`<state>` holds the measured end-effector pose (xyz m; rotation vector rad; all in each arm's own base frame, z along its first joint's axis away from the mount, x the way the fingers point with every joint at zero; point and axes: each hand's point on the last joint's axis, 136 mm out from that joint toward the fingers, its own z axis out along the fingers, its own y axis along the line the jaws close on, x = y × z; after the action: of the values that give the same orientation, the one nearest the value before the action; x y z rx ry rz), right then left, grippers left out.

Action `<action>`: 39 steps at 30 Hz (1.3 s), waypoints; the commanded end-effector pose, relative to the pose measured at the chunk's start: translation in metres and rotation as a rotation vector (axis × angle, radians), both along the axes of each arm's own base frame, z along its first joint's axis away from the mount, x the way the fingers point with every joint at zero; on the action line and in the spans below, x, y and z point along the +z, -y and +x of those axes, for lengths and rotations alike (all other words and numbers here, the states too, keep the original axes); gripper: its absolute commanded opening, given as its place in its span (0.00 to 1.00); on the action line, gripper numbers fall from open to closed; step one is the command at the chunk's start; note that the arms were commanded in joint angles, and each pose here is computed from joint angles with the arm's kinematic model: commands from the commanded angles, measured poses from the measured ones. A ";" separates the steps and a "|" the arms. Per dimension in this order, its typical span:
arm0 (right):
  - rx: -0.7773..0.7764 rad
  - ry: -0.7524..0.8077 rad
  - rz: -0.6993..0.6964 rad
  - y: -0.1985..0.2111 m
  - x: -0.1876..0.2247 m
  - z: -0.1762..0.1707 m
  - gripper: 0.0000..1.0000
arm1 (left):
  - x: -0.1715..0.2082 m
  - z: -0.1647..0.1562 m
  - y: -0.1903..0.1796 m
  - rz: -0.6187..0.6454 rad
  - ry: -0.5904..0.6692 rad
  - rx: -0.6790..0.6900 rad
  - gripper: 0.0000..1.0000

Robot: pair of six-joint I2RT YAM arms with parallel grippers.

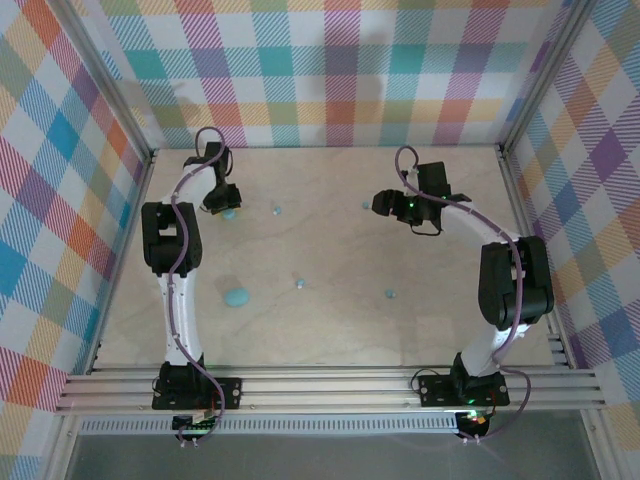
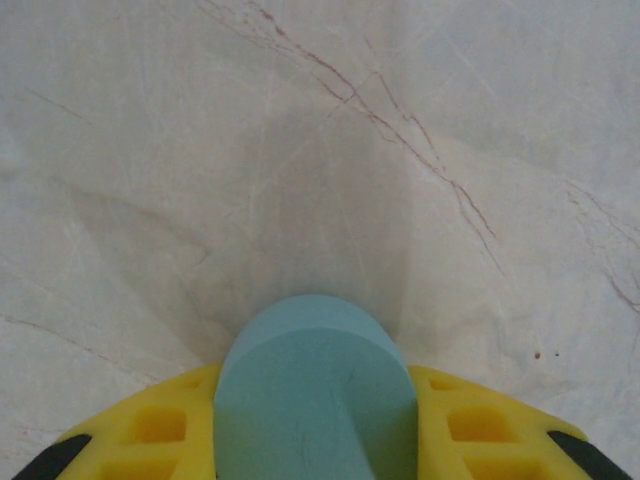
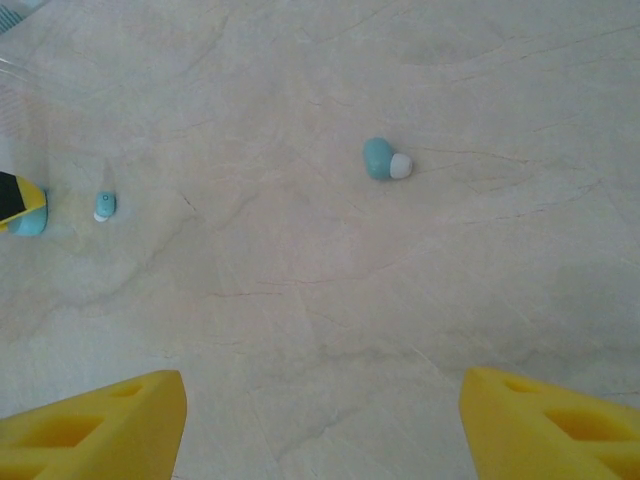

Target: Insert the wireless bluetooth earbuds into the charging case

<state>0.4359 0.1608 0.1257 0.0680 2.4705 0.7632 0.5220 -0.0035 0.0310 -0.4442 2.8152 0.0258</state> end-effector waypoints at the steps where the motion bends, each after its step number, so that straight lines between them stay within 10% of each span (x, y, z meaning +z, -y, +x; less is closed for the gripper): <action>1: -0.015 -0.005 0.022 -0.002 0.013 0.004 0.73 | 0.016 -0.012 0.003 0.038 -0.012 -0.064 0.20; 11: 0.037 -0.119 0.250 -0.031 0.050 -0.017 0.72 | 0.079 -0.037 0.070 0.033 0.094 -0.442 0.09; 26: 0.271 -0.359 0.519 -0.091 0.091 -0.090 0.66 | 0.188 -0.168 0.252 -0.540 0.425 -1.141 0.12; 39: 0.398 -0.325 0.546 -0.107 0.137 -0.147 0.68 | 0.226 -0.231 0.283 -0.477 0.591 -1.428 0.11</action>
<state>0.3042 0.2612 0.2619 -0.0828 2.4835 1.6705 0.3021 -0.2832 0.2462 1.1955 2.0298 -0.8749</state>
